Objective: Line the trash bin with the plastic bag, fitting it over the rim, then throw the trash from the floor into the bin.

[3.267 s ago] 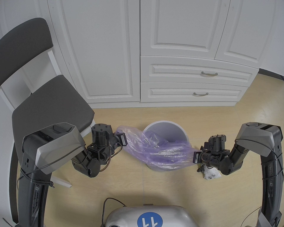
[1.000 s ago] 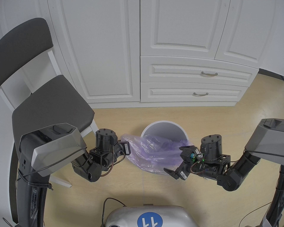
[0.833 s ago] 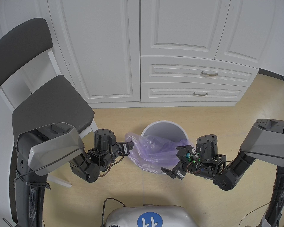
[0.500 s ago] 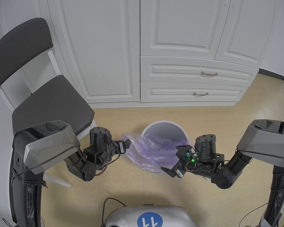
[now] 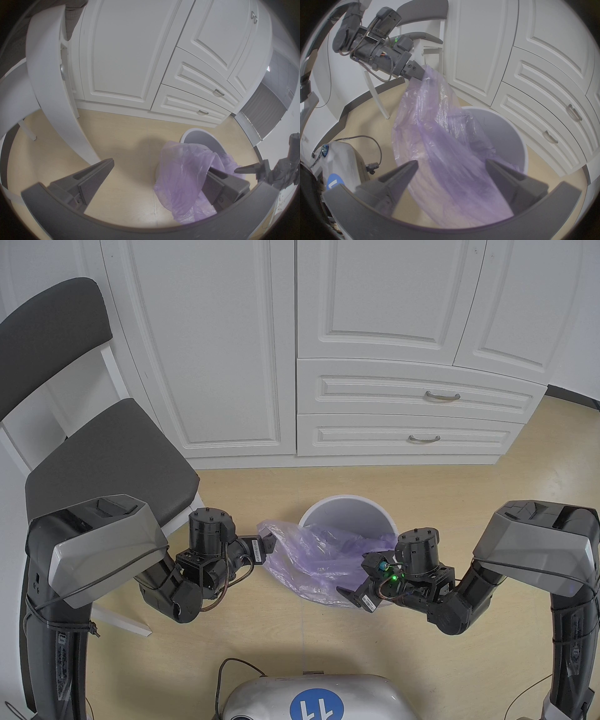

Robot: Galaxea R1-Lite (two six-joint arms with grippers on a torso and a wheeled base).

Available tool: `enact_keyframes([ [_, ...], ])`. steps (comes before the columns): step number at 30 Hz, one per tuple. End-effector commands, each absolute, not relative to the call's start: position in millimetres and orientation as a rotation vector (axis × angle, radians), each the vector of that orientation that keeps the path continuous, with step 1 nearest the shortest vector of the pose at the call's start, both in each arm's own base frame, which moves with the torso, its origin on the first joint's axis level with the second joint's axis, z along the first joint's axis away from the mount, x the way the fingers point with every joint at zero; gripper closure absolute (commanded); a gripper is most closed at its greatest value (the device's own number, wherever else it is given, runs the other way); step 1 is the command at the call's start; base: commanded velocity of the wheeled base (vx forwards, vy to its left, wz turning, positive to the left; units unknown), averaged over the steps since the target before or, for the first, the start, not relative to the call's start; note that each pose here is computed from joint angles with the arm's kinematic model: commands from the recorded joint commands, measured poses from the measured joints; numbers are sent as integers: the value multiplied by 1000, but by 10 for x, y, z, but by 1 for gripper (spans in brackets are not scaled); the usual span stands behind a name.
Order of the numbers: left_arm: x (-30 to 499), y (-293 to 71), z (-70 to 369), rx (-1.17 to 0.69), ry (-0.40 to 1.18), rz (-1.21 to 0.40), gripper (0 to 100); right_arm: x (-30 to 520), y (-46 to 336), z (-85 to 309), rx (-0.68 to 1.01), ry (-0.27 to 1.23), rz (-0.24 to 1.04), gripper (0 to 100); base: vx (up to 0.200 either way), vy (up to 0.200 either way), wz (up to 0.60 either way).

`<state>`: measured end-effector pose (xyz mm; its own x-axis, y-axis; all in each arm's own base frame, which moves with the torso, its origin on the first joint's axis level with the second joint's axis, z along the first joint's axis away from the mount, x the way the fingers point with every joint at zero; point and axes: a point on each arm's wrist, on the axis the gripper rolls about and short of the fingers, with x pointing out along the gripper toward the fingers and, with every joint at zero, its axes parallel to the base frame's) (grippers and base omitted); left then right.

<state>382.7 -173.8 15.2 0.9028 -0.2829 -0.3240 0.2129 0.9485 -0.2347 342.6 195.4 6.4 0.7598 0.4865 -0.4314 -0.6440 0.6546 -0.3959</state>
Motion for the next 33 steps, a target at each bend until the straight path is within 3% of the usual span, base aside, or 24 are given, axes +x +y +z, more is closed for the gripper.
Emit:
enact_keyframes([
  [1,3834,-1740,161,-199,356,-258,0,3555,2009,-20,-530,286,628,100,0,0,0],
  [13,3842,-1751,177,-208,325,-265,0,3746,1982,196,-432,210,540,100,0,0,0],
  [17,3844,-1752,199,-219,289,-271,0,3945,2047,214,-357,178,453,100,0,0,0],
  [23,3666,-1705,175,-218,211,-379,0,4564,2199,2,-237,70,213,100,0,0,0],
  [30,3645,-1723,134,-224,165,-445,0,5132,2041,-164,-187,-48,71,100,0,0,0],
  [33,3642,-1721,169,-227,156,-446,0,5267,1857,-477,-204,6,44,100,0,0,0],
])
